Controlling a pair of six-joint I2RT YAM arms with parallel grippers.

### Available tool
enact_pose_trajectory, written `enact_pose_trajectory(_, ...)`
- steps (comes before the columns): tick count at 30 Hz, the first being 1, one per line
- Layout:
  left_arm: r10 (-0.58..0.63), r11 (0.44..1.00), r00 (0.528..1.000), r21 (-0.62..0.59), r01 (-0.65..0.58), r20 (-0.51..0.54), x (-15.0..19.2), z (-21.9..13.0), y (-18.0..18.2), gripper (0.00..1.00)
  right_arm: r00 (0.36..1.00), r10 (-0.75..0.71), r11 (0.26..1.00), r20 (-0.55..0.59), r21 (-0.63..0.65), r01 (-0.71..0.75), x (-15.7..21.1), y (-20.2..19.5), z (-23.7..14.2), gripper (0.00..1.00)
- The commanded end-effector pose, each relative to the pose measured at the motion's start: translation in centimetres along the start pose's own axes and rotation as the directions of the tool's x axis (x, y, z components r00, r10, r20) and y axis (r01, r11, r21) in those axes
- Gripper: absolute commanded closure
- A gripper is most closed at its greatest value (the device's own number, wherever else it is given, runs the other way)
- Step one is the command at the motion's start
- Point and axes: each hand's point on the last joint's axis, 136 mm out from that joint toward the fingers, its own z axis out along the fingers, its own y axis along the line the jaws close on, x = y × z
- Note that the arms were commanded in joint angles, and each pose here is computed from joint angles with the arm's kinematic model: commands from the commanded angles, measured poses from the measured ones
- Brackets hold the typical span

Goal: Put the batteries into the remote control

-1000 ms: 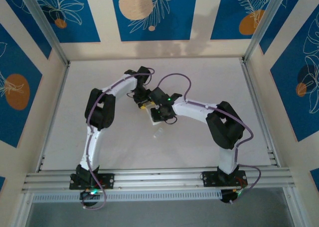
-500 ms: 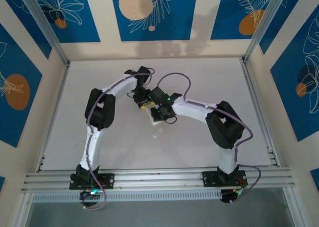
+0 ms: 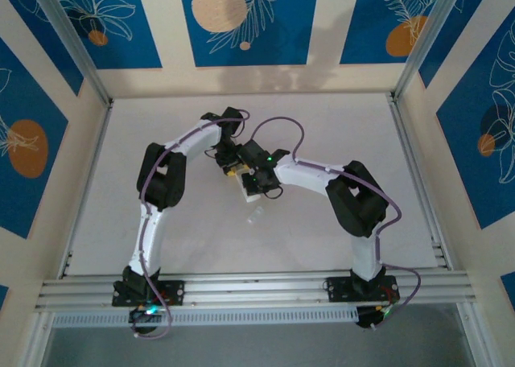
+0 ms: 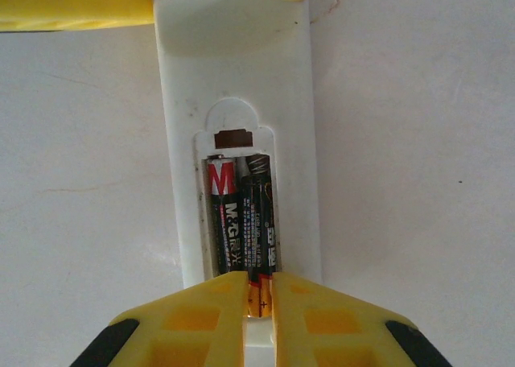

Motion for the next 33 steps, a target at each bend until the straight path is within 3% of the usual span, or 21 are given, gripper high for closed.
enact_pose_trajectory(1,0.016,1.000,1.000,0.027,-0.016,-0.015,0.6,-1.1,-1.1,0.55,1.000,-0.010,1.000,-0.019,0.000,0.010,-0.1,0.2,0.3,0.84)
enact_pose_trajectory(33,0.019,0.999,0.999,0.029,-0.018,-0.028,0.8,-1.0,-0.9,0.56,0.992,-0.020,0.999,-0.121,0.037,0.024,0.9,0.6,2.7,0.85)
